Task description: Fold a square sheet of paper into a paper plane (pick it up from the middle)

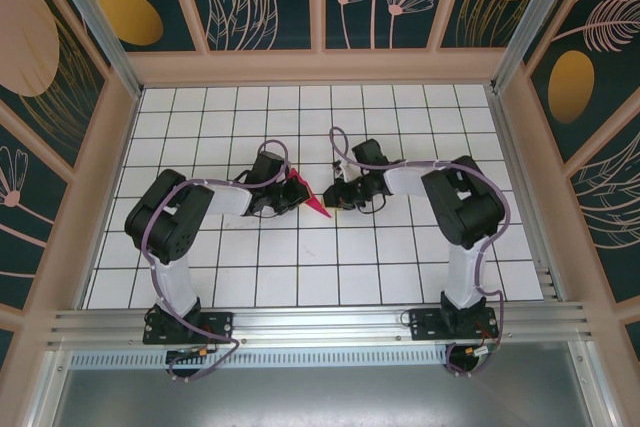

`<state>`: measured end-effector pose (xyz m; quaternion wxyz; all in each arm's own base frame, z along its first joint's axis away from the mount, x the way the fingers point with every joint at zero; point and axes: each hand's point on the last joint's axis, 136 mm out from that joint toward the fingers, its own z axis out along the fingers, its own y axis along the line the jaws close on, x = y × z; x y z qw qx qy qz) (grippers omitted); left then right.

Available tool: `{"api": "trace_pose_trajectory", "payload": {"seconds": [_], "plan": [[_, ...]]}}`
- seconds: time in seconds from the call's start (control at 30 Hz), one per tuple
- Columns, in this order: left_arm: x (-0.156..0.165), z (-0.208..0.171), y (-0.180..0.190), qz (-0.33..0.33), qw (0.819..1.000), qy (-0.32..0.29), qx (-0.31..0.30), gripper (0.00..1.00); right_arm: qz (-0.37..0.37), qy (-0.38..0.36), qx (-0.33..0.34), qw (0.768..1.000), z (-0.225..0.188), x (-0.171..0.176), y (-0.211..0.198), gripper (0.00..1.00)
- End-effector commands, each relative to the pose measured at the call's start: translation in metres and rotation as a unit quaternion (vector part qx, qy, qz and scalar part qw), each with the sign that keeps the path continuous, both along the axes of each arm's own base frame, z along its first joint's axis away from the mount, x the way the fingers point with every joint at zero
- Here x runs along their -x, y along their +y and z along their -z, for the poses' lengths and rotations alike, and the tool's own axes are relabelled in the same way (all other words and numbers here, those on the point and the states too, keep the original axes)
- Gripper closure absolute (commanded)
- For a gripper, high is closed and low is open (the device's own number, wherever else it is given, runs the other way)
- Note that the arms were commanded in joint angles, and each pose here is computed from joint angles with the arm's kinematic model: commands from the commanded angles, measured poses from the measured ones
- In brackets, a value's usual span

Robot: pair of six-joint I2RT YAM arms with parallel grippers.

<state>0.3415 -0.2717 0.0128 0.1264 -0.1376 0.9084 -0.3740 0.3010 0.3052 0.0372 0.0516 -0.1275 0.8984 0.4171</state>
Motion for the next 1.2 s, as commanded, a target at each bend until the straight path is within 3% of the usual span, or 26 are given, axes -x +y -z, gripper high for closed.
{"api": "trace_pose_trajectory", "payload": {"seconds": [0.0,0.33,0.63,1.17], "plan": [[0.015,0.046,0.033,-0.025,0.995,0.048,-0.089,0.89,0.002,-0.053,0.028,0.998,-0.021,-0.005,-0.003,0.82],[0.015,0.046,0.032,-0.024,0.994,0.049,-0.09,0.89,-0.067,-0.035,0.041,0.996,-0.002,0.016,0.033,0.93],[0.015,0.046,0.033,-0.024,0.994,0.05,-0.093,0.89,-0.059,-0.016,0.067,0.996,0.018,0.01,0.022,0.96],[0.016,0.053,0.042,-0.036,0.991,0.06,-0.118,0.89,-0.06,0.021,0.096,0.993,0.044,0.029,-0.006,0.97]]}}
